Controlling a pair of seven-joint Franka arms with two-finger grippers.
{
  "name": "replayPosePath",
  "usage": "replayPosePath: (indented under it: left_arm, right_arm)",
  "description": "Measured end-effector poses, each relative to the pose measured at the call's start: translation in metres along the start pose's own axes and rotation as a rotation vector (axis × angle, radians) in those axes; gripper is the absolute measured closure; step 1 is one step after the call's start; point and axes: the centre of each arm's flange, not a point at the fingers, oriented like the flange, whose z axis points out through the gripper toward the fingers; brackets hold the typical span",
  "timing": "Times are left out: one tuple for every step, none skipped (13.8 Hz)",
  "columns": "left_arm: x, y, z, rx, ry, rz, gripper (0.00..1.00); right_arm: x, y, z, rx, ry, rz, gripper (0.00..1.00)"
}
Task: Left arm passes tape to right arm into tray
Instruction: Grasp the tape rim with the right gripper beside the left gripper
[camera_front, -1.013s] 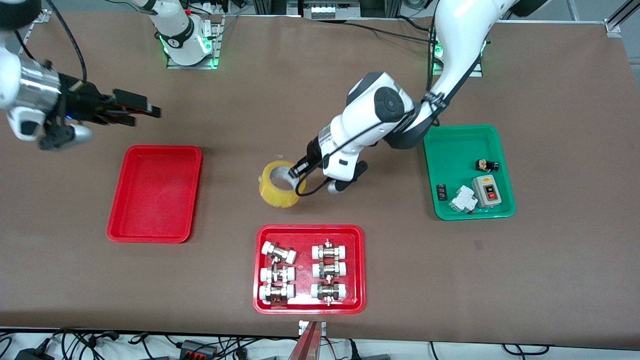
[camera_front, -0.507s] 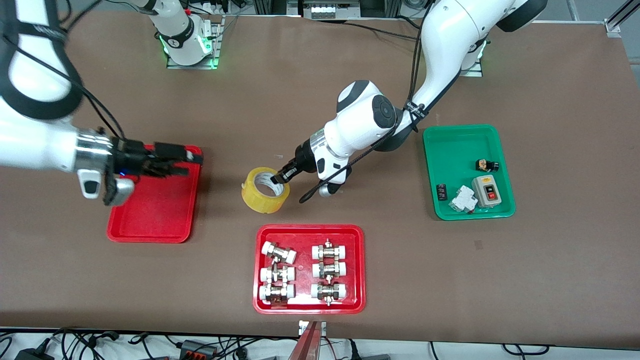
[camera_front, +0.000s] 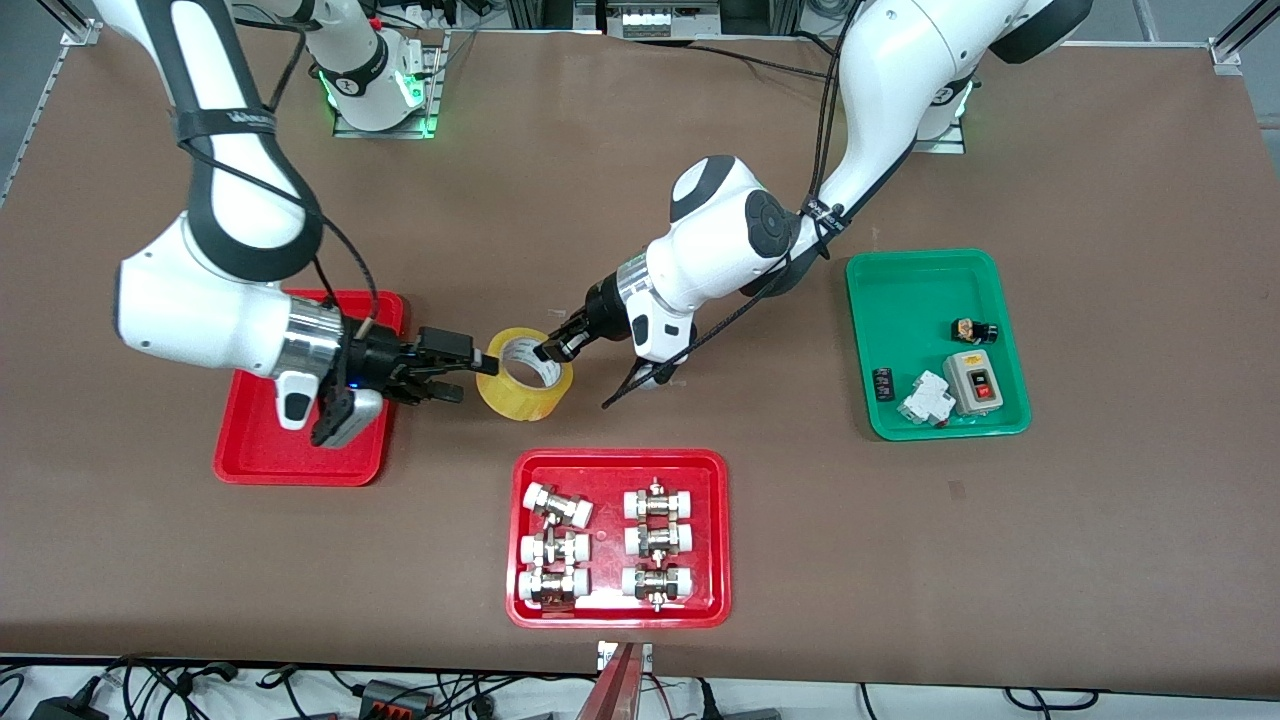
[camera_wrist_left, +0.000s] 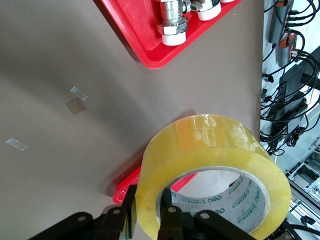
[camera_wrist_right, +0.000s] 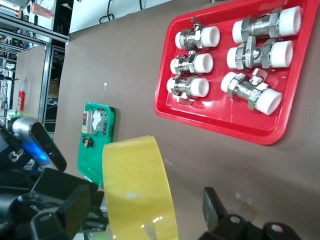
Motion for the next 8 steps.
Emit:
replayPosePath:
  left_arm:
    - [-0.0002,-0.0003,0.0004,0.001,0.0,0.0,0.78]
    - [-0.0005,-0.001,0.0013,0.003,-0.001,0.0,0.78]
    - [-0.001,-0.0018,0.0025,0.005,-0.002,0.0,0.78]
    - [-0.0013,-0.0027,0.0039,0.007,-0.003,0.0,0.78]
    - [-0.0013,-0.0036,0.0051,0.009,-0.004,-0.001,0.78]
    - [-0.0008,-0.0042,0.006,0.01,-0.004,-0.001,0.78]
    - [-0.0001,-0.0038,0.0056,0.009,-0.004,-0.003,0.78]
    - [0.0,-0.0041,0.0059,0.01,-0.004,-0.003,0.78]
  right_arm:
    - [-0.0001,-0.0017,0.0032,0.0,-0.001,-0.002,0.0]
    - [-0.0001,-0.0034,0.0045,0.002,-0.001,-0.005,0.0]
    - [-0.0001,-0.004,0.0049,0.002,-0.001,-0.011,0.0]
    - [0.0,-0.0038,0.0047,0.002,-0.001,-0.019,0.07]
    - [0.0002,-0.0036,0.0043,0.001,0.0,-0.023,0.21]
    - [0.0005,-0.0035,0.0039,0.001,0.001,-0.024,0.34]
    - [0.0009,-0.0019,0.003,-0.001,0.003,-0.028,0.43]
    - [0.0009,-0.002,0.0033,-0.001,0.003,-0.034,0.43]
